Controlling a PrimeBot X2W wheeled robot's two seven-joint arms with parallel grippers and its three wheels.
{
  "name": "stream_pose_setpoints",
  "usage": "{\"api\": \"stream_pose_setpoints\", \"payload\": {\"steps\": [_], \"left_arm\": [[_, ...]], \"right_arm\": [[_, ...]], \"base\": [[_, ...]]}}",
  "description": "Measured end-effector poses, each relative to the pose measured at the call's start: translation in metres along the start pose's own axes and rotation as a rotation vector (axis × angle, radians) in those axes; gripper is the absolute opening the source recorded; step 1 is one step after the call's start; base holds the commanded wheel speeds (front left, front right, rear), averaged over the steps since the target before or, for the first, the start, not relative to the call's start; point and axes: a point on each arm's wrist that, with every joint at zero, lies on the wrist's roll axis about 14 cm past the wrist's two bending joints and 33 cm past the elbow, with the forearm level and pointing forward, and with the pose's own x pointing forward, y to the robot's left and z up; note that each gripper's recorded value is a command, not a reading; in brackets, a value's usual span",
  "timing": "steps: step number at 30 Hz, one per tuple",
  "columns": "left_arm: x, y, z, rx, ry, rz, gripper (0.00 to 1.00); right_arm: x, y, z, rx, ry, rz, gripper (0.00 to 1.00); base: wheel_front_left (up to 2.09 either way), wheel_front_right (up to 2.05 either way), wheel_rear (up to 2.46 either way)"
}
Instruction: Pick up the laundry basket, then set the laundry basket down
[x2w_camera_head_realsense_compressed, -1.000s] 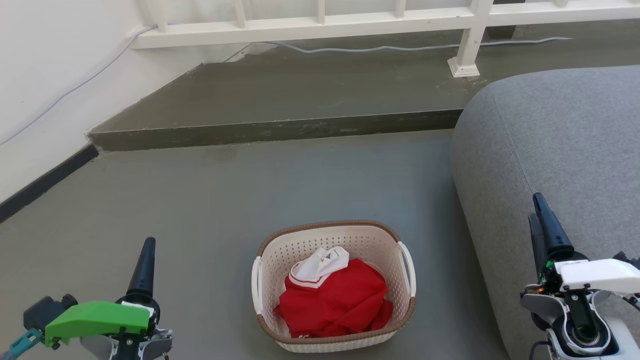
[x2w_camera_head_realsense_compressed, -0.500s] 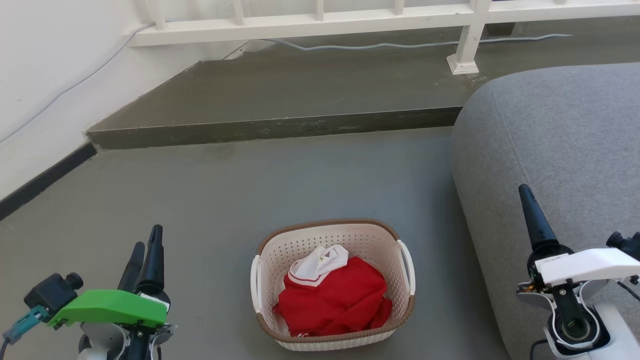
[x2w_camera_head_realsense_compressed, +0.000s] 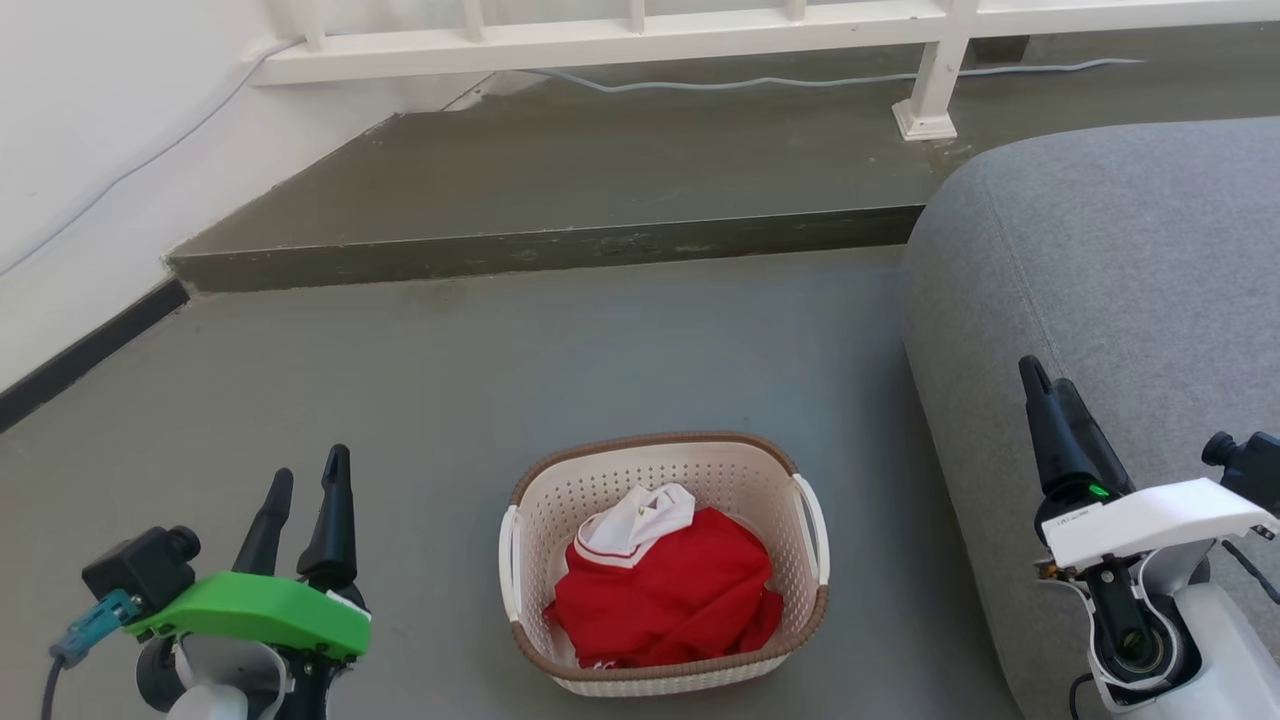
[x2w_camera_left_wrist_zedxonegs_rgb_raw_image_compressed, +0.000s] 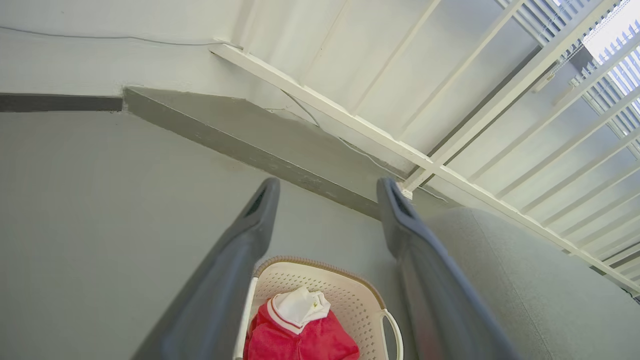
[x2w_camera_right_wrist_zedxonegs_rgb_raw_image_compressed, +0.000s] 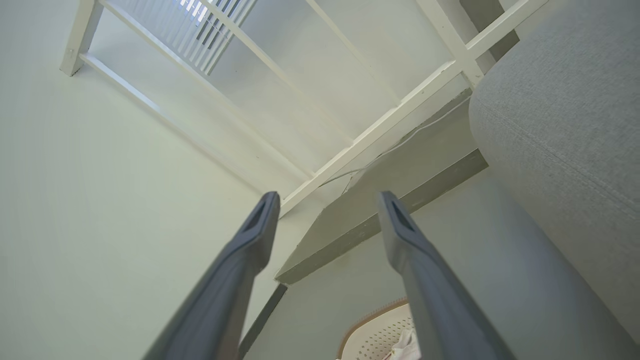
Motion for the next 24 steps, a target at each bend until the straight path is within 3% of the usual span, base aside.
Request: {"api": "stream_pose_setpoints", "payload": {"steps": [24], "left_arm": [[0.003,-0.021,-0.005,0.383,-0.031,-0.075,1.00]], "right_arm": [[0.003,0.013,-0.015,-0.375,0.020,0.072,1.00]], "base": [[0.00,0.00,0.00]]}}
